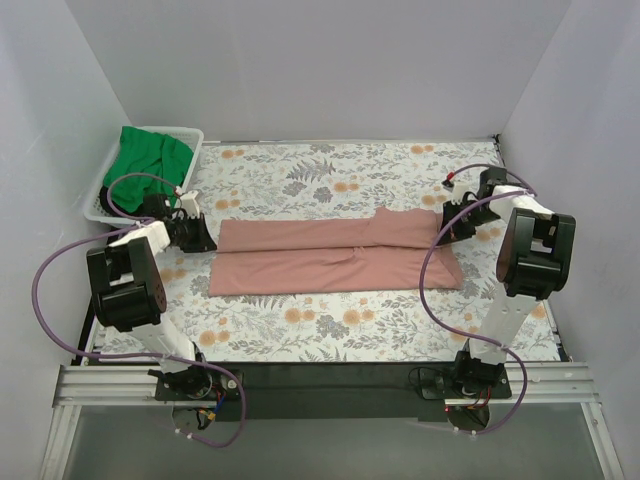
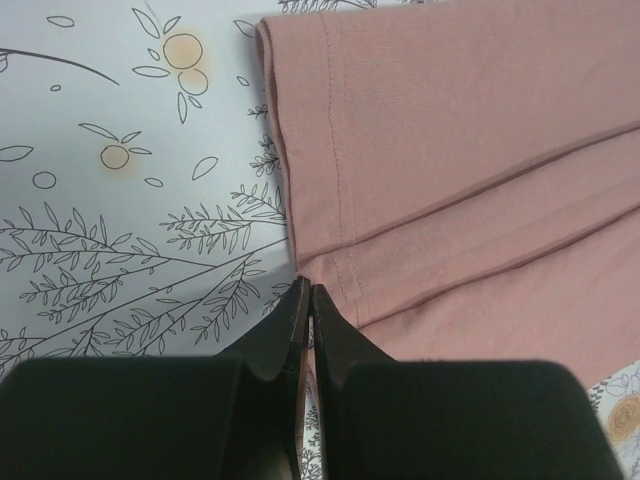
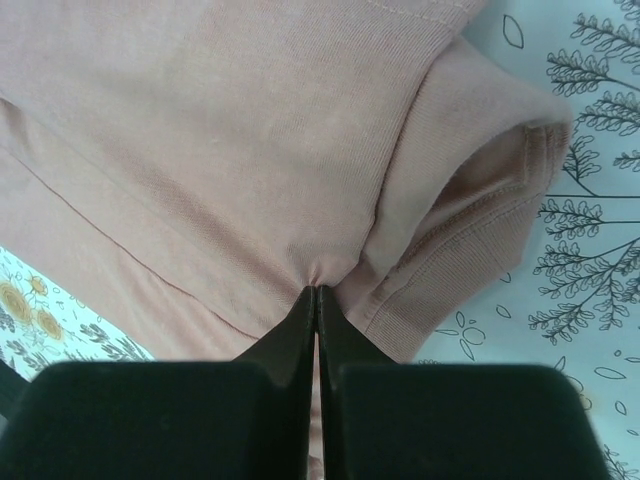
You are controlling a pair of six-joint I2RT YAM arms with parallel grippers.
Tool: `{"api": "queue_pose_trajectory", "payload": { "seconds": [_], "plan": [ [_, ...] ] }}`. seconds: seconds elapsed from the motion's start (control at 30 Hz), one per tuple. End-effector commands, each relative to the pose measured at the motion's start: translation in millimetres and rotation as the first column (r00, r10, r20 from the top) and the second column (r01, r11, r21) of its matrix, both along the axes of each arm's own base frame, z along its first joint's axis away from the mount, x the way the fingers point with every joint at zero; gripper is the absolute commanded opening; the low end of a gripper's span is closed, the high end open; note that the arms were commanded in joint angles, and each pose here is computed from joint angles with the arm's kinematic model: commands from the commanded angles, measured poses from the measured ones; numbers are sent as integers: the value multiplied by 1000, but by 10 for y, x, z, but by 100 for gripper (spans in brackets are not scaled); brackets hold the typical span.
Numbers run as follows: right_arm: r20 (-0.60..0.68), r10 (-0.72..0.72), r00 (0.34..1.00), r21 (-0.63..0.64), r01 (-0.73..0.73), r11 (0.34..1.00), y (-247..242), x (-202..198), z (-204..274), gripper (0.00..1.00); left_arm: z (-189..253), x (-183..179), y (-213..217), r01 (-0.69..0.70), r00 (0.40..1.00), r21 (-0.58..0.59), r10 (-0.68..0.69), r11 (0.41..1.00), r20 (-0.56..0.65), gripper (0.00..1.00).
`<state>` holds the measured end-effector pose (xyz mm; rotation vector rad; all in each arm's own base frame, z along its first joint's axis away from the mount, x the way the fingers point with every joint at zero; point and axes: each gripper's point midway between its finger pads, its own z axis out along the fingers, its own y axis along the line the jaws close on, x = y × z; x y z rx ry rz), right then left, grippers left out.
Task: Fold and stack the t-shirts
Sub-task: Fold the tshirt
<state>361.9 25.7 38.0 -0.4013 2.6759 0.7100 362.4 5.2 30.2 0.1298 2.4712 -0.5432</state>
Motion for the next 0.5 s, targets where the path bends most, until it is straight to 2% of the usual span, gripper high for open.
{"api": "queue_pose_trajectory", "payload": {
  "seconds": [0.0,0.13,0.33,0.47],
  "plan": [
    [111,-5,994,-37,9,999,-104,227,345,1,418,242,108,-11,992,31,7,999,126,0],
    [134,12,991,-61,-4,998,-125,232,429,1,396,189,113,-10,995,38,6,999,102,0],
    [38,34,999,-70,-31,997,-122,-68,86,1,119,77,138,-12,999,59,10,998,47,0],
    [10,45,999,-87,-44,995,-146,-116,-32,1,70,80,139,-11,1000,53,10,999,25,0]
  ]
}}
